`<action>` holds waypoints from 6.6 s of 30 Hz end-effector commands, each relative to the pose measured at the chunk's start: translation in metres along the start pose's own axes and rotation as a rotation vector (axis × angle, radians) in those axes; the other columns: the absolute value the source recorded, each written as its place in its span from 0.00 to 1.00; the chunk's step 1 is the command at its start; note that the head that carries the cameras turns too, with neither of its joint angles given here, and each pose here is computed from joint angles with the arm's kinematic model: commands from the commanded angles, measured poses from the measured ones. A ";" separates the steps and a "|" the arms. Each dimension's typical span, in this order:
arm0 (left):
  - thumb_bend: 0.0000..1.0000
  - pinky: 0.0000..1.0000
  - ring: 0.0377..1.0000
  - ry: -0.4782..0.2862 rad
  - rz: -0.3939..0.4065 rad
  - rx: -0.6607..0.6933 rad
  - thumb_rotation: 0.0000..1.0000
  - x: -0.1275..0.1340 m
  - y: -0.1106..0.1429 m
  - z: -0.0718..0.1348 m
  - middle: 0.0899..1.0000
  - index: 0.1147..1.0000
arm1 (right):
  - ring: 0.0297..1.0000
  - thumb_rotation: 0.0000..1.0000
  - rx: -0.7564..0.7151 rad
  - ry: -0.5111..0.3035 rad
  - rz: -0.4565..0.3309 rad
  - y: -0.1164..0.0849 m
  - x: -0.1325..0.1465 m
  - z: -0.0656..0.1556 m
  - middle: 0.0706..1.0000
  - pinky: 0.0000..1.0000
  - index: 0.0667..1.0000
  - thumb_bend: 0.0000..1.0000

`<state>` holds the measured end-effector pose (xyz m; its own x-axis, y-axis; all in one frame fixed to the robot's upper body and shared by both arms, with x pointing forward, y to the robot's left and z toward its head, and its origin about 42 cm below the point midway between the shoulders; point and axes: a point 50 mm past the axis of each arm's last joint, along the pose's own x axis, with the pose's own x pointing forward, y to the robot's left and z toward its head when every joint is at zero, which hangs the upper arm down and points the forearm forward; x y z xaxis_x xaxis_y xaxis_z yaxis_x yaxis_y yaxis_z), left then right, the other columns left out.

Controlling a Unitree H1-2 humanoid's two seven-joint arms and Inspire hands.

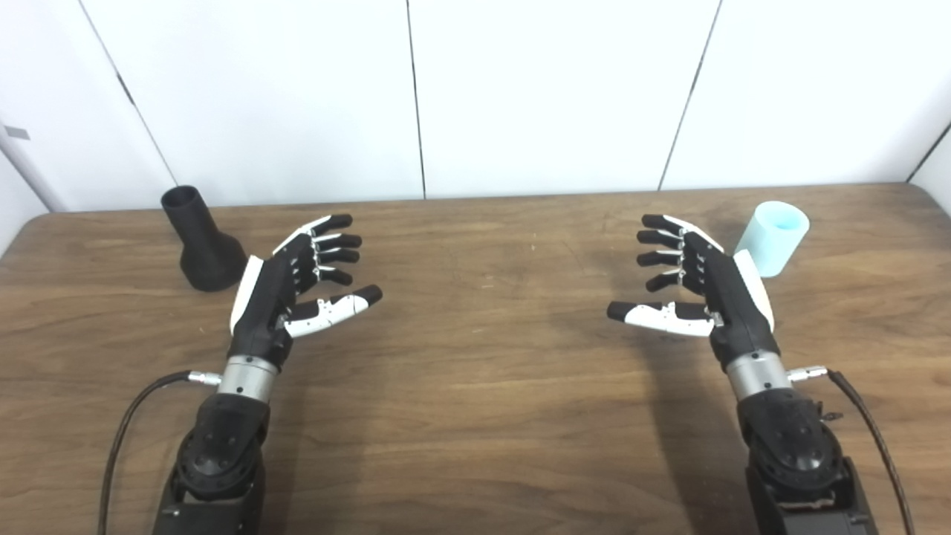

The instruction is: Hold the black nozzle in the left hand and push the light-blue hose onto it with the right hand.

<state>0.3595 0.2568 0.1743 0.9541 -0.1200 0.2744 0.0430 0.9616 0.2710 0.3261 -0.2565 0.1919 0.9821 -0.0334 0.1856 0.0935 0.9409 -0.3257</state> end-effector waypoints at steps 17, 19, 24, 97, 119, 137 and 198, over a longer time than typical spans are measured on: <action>0.72 0.53 0.66 -0.074 0.010 -0.020 0.00 0.014 -0.004 0.016 0.66 0.66 | 0.68 0.00 -0.019 -0.086 -0.006 -0.012 0.006 0.011 0.75 0.54 0.78 0.74; 0.72 0.53 0.66 -0.073 0.008 -0.018 0.00 0.013 -0.010 0.015 0.66 0.66 | 0.68 0.00 -0.019 -0.085 -0.008 -0.016 0.005 0.008 0.75 0.54 0.78 0.74; 0.73 0.52 0.66 -0.057 0.008 -0.009 0.01 0.011 -0.034 0.006 0.66 0.65 | 0.70 0.00 -0.023 -0.083 -0.008 -0.029 0.000 -0.002 0.76 0.54 0.79 0.72; 1.00 1.00 1.00 0.157 0.495 0.634 0.32 0.067 0.148 0.067 0.93 0.90 | 0.68 0.00 0.049 -0.078 0.012 -0.040 0.007 -0.019 0.75 0.50 0.78 0.71; 1.00 1.00 0.99 0.398 0.388 0.761 0.36 0.072 0.127 0.031 0.91 0.87 | 0.68 0.00 0.058 -0.070 0.012 -0.036 0.005 -0.016 0.75 0.50 0.78 0.71; 1.00 1.00 0.96 0.514 0.246 0.835 0.33 0.073 0.112 0.008 0.86 0.84 | 0.69 0.00 0.042 -0.066 0.014 -0.033 0.001 -0.015 0.76 0.52 0.78 0.72; 0.56 1.00 0.71 0.431 0.291 0.668 0.07 0.079 0.102 -0.032 0.54 0.43 | 0.69 0.00 0.021 -0.075 0.005 -0.036 -0.006 -0.008 0.77 0.52 0.78 0.72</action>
<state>0.4384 0.3564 0.1751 0.9280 0.3722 0.0181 -0.2493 0.5840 0.7725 0.3163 -0.2920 0.1773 0.9824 -0.0038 0.1868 0.0611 0.9513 -0.3020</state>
